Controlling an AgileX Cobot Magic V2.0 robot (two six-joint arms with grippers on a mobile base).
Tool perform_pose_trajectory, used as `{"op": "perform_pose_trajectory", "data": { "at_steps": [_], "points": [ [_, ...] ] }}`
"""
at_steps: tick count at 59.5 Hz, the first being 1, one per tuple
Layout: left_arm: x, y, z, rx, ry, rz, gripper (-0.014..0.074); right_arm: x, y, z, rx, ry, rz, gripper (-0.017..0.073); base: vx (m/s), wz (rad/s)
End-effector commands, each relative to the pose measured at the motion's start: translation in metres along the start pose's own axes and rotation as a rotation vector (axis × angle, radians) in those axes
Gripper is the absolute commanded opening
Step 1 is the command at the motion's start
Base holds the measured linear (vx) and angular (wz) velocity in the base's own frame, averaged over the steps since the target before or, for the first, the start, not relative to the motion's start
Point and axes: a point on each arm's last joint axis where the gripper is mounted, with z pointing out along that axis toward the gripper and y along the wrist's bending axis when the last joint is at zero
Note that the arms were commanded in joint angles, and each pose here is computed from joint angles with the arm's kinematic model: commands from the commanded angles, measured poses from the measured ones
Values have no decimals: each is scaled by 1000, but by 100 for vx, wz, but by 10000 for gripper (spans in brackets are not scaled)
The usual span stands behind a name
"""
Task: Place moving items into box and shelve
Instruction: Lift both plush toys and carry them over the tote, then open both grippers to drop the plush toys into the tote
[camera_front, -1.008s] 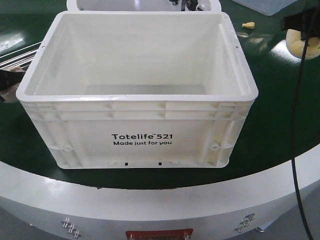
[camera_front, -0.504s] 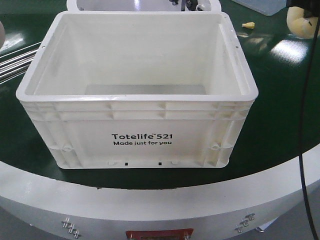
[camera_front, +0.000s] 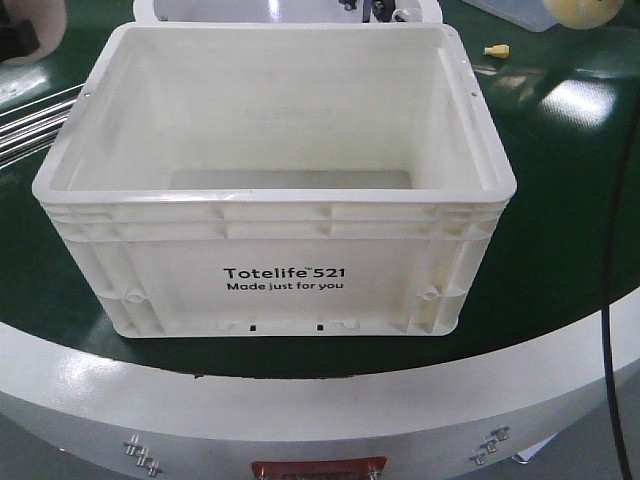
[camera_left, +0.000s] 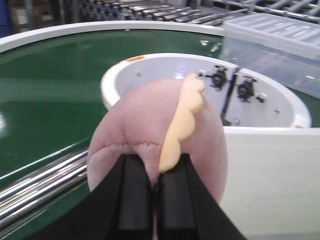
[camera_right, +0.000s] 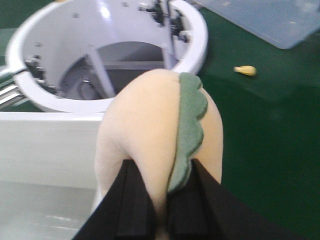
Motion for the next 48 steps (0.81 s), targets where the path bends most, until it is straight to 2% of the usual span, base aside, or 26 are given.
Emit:
{"op": "perform_pose_trajectory", "data": {
  "at_steps": [1,15,20,31,39,48],
  "points": [
    [-24,-18,-13,76,-156,-6,-22,-21,9,-26,-57,-159,-9,-13,0,0],
    [-25,-55,-19,221,-185,4,-22,-22,20,-26,-180,-171,6,-13,0,0],
    [-25,-60,-20,240,-186,4,-22,-22,23,-25,-216,-168,-1,-11,0,0],
    [-24,-60,-19,239,-176,3,-22,-21,25,-17,-259,-159,0,-11,0,0],
    [-24,-60,-19,239,-177,3,-20,-19,42,-4,-282,-157,-73,-11,0,0],
    [-23,-60,-19,238,-171,5,-20,-14,74,12,-315,-147,-177,-11,0,0]
  ]
}}
